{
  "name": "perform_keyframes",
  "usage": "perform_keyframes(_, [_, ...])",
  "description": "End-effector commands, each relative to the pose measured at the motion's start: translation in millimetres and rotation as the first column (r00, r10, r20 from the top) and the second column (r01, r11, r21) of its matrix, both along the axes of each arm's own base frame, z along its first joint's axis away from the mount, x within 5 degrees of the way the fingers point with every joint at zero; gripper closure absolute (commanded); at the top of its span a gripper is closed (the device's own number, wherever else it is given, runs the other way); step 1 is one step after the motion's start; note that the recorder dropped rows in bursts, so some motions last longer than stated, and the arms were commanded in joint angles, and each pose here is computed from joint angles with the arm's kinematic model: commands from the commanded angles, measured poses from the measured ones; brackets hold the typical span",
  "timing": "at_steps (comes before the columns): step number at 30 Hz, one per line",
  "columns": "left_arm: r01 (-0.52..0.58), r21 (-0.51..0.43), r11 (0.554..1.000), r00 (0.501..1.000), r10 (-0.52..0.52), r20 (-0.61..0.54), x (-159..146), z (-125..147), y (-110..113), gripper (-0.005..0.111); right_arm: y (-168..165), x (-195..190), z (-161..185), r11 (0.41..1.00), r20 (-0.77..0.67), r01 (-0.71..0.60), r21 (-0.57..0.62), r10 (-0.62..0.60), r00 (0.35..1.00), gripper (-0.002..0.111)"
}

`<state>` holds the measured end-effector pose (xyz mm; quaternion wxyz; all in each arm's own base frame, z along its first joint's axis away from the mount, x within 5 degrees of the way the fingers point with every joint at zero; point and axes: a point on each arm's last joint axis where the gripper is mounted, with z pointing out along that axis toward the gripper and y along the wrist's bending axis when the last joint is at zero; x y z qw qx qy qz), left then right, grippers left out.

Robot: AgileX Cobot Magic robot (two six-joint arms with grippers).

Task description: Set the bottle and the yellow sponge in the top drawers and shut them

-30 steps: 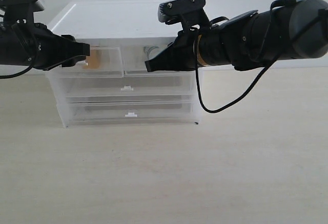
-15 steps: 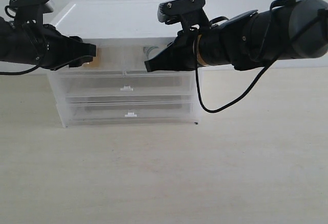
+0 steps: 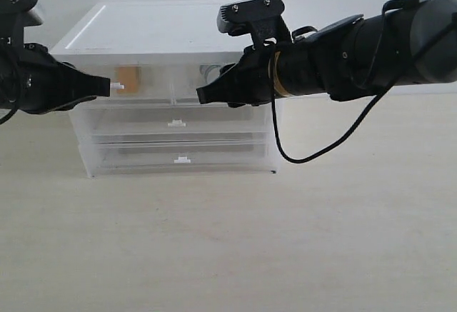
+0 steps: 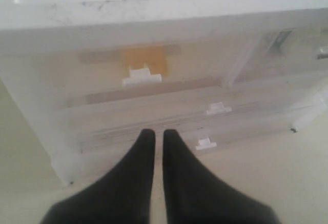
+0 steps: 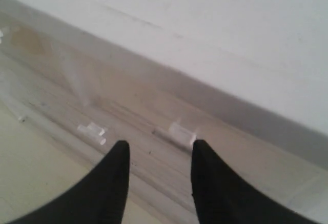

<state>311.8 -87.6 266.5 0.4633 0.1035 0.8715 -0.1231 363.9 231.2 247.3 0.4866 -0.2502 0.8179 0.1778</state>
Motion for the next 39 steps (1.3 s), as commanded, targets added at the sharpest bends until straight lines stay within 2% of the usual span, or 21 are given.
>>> perform_keyframes(1, [-0.011,0.005,1.0,1.0,0.011,0.022,-16.1,2.6,5.1,0.103,-8.9,-13.0,9.4,1.0,0.006,0.013,0.007,-0.013,1.0,0.073])
perform_keyframes(4, [-0.031,-0.008,0.999,0.999,0.031,0.041,-31.6,5.6,10.2,0.103,-16.1,-25.2,15.8,0.999,-0.007,0.024,0.03,-0.024,1.0,0.073])
perform_keyframes(10, [-0.025,-0.075,0.997,0.997,0.03,0.065,-81.5,8.6,12.6,0.103,-31.2,-50.1,13.4,0.999,-0.04,0.033,0.026,-0.032,0.999,0.075])
perform_keyframes(12, [-0.002,-0.087,0.996,0.996,0.01,0.093,-99.4,10.5,11.3,0.103,-36.7,-59.1,14.8,0.999,-0.042,0.033,0.025,-0.032,0.999,0.085])
perform_keyframes(15, [0.022,-0.125,0.992,0.994,-0.008,0.11,-124.0,9.5,11.6,0.103,-44.8,-75.9,19.2,0.999,-0.048,0.026,0.039,-0.024,0.999,0.108])
perform_keyframes(24, [0.061,-0.181,0.982,0.987,-0.033,0.155,-172.3,-2.6,21.8,0.103,-80.2,-137.1,27.9,0.994,-0.049,0.047,0.096,-0.042,0.998,0.108])
perform_keyframes(34, [0.045,-0.174,0.984,0.992,-0.024,0.125,-190.0,-28.7,30.0,0.103,-126.0,-191.8,33.7,0.98,0.055,0.139,0.141,-0.148,0.988,0.108])
perform_keyframes(39, [0.007,-0.176,0.984,0.993,0.013,0.114,-191.2,-38.3,33.6,0.103,-146.0,-211.4,29.2,0.964,0.092,0.205,0.17,-0.223,0.97,0.108])
